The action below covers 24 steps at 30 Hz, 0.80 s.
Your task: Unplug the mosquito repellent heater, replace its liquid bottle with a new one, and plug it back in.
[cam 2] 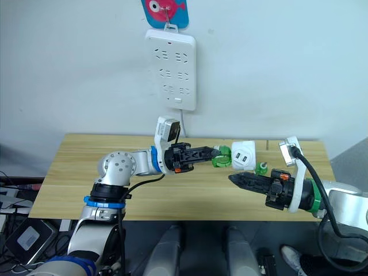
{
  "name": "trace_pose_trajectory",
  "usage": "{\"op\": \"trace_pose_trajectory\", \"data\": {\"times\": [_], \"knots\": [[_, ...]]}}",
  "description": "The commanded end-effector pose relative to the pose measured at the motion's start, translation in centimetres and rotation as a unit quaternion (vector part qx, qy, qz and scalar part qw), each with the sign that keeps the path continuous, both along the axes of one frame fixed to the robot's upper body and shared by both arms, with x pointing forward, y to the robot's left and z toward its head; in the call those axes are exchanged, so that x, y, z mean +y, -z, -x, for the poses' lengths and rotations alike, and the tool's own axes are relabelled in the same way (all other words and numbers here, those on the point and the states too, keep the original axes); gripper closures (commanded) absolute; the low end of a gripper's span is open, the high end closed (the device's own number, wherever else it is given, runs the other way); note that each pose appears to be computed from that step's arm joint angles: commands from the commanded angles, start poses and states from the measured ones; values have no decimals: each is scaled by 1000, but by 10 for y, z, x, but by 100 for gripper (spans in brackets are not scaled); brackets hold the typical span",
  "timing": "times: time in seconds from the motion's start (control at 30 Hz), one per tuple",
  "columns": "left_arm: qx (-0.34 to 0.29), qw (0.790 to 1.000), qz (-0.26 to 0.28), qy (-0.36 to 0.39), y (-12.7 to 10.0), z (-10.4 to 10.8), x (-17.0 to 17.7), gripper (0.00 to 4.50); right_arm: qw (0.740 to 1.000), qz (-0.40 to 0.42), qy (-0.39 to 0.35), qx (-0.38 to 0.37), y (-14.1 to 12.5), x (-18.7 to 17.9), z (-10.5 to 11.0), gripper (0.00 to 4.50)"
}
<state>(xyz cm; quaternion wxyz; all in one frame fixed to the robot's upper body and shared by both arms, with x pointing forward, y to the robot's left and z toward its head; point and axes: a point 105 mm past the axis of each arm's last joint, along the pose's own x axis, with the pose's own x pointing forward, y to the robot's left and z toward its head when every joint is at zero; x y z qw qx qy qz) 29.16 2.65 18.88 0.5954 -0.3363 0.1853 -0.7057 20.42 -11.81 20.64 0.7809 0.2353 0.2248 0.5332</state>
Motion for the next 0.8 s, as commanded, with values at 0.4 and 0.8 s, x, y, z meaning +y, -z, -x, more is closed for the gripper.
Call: {"op": "trace_pose_trajectory", "data": {"times": [0.4, 0.8], "knots": [[-20, 999, -1, 28, 1, 12, -3, 224, 995, -35, -26, -85, -45, 9, -12, 447], [-21, 999, 1, 34, 1, 16, -2, 224, 996, -26, 48, -64, -44, 4, -40, 447]]}}
